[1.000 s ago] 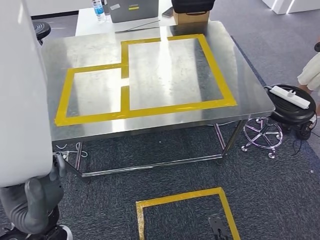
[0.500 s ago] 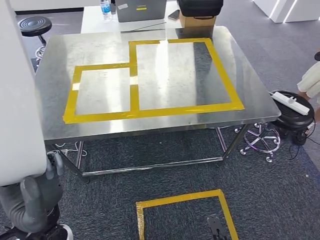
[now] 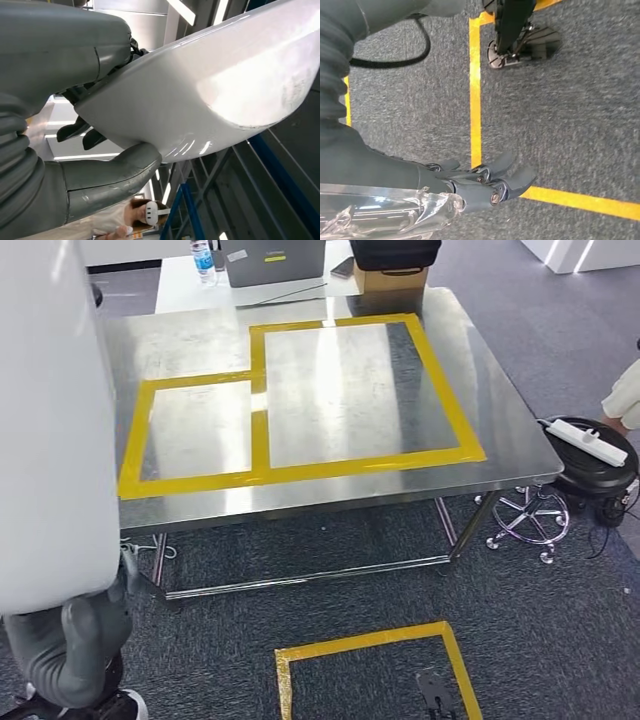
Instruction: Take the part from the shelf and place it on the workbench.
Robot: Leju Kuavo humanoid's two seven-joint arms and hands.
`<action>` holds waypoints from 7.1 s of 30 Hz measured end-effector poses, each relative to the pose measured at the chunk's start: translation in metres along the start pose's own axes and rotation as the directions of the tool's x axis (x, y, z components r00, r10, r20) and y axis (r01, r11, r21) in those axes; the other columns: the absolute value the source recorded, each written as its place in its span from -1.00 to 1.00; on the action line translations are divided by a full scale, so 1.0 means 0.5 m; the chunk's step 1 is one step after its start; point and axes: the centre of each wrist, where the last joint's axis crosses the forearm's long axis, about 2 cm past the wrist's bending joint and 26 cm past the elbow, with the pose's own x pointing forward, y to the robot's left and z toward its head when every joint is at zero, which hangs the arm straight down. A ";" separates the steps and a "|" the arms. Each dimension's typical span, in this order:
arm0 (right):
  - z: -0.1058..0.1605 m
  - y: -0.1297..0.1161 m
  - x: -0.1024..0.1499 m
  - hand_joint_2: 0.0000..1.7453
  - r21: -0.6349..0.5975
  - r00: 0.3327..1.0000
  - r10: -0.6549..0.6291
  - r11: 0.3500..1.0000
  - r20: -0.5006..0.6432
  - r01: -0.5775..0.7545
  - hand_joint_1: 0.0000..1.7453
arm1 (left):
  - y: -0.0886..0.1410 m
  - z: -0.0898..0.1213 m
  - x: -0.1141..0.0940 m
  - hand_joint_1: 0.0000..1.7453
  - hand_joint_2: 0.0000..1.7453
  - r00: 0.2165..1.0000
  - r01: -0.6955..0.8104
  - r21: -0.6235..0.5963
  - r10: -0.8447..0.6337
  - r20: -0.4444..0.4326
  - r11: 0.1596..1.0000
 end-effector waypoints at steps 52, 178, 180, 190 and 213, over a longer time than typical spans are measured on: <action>0.000 -0.001 -0.003 1.00 0.005 1.000 0.011 1.000 -0.007 -0.011 -1.00 | 0.002 0.000 0.000 1.00 1.00 1.000 0.016 0.004 -0.016 0.016 1.000; -0.016 -0.007 0.067 1.00 0.087 0.978 0.183 0.978 0.104 -0.192 -1.00 | 0.388 0.093 -0.171 1.00 1.00 -0.344 0.535 -0.484 -0.345 -0.874 0.693; -0.017 -0.007 0.068 1.00 0.087 0.977 0.185 0.977 0.102 -0.194 -1.00 | 0.389 0.099 -0.169 1.00 1.00 -0.319 0.530 -0.459 -0.334 -0.887 0.713; -0.019 -0.007 0.081 1.00 0.106 0.965 0.231 0.964 0.125 -0.245 -1.00 | 0.396 0.131 -0.156 1.00 1.00 -0.228 0.426 -0.362 -0.289 -0.930 0.829; -0.020 -0.005 0.097 -1.00 0.102 0.956 0.255 0.957 0.146 -0.271 -1.00 | 0.396 0.153 -0.151 -1.00 1.00 -0.213 0.486 -0.375 -0.309 -0.927 0.789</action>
